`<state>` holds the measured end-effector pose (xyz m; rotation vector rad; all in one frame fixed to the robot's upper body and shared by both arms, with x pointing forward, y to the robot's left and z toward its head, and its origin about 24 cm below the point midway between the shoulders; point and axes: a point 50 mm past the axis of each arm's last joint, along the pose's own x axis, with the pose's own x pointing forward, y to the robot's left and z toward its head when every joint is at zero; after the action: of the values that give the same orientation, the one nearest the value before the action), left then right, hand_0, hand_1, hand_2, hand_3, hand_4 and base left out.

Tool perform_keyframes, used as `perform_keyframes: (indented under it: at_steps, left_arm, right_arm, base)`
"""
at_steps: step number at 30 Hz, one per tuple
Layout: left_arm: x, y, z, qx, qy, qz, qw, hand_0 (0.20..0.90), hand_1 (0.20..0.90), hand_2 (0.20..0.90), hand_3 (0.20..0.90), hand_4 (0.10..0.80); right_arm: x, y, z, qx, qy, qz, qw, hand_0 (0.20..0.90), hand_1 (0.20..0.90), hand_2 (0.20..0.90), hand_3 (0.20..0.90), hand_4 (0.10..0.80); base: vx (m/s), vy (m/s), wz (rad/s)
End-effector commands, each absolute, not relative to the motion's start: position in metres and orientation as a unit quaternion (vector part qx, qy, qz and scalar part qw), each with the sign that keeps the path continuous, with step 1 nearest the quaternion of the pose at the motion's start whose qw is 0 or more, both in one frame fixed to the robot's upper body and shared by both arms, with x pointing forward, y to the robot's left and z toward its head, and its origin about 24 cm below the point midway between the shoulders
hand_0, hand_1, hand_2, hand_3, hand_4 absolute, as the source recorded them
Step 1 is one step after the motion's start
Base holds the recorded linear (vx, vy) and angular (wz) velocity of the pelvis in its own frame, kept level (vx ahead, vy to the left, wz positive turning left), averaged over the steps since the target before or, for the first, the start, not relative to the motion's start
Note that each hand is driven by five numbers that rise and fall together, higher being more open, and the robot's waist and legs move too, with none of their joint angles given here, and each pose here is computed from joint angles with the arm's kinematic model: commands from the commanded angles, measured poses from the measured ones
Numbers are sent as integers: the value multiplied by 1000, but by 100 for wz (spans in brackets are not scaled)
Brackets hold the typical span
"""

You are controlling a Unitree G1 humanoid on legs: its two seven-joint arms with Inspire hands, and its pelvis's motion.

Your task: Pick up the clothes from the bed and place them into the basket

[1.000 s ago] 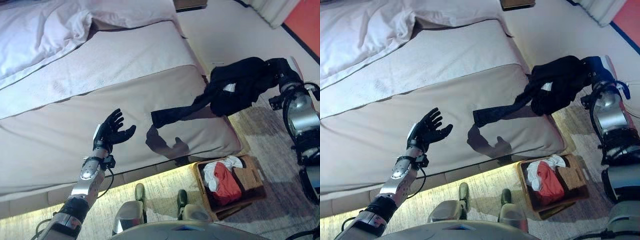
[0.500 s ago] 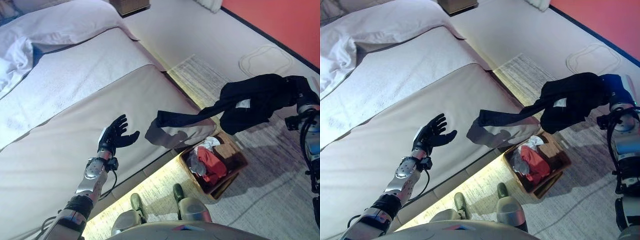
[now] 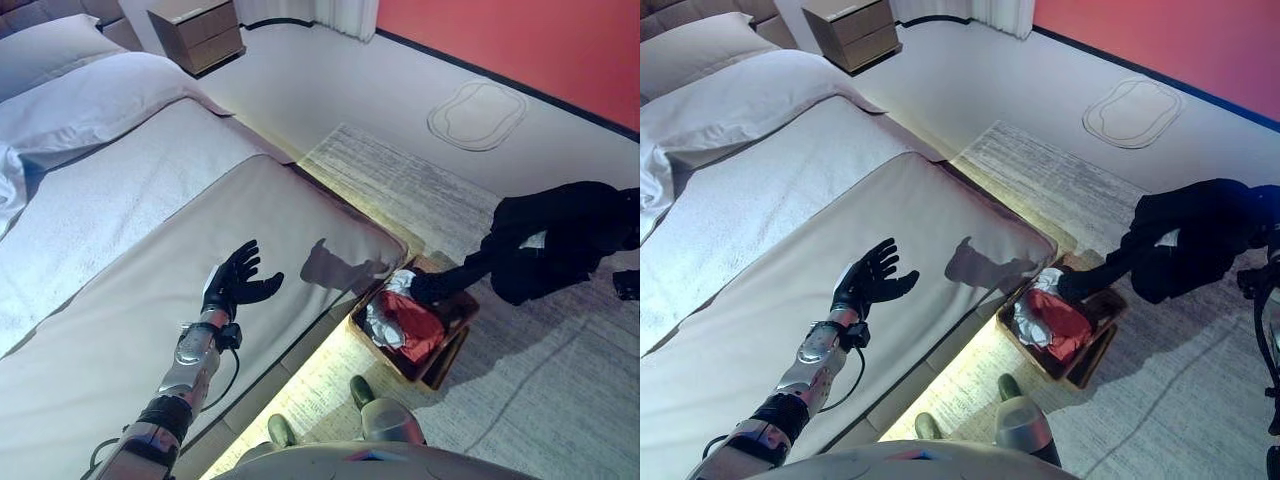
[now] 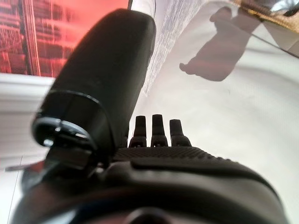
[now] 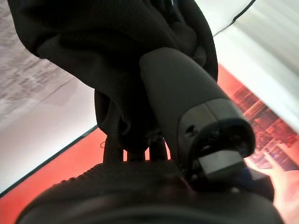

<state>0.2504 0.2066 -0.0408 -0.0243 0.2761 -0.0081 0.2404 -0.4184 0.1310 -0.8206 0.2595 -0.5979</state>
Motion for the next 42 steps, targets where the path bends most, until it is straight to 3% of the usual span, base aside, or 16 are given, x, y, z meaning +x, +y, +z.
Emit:
perform_keyframes:
  at_steps: [1,11,21,32,42]
  left_arm:
    - [271,209,-18,16,74,-19,997,900,900,900,900,800]
    - [278,194,-16,9,71,-47,996,900,900,900,900,800]
    - [283,181,-16,6,67,-59,996,900,900,900,900,800]
    - [284,187,-10,2,51,-52,997,900,900,900,900,800]
    - [277,190,-15,-3,58,-58,997,900,900,900,900,800]
  right_arm:
    - [250,-422,209,-396,-33,-319,860,300,300,300,200,100]
    - [300,-376,156,-342,39,-167,924,300,300,300,200,100]
    - [323,-346,111,-312,103,-134,935,300,300,300,200,100]
    - [286,-362,41,-285,215,-164,919,300,300,300,200,100]
    - [262,-377,19,-279,260,-210,900,300,300,300,200,100]
  base:
    - [0,0,0]
    - [-7,2,-6]
    - [-3,-11,5]
    - [6,-21,9]
    - [14,-7,0]
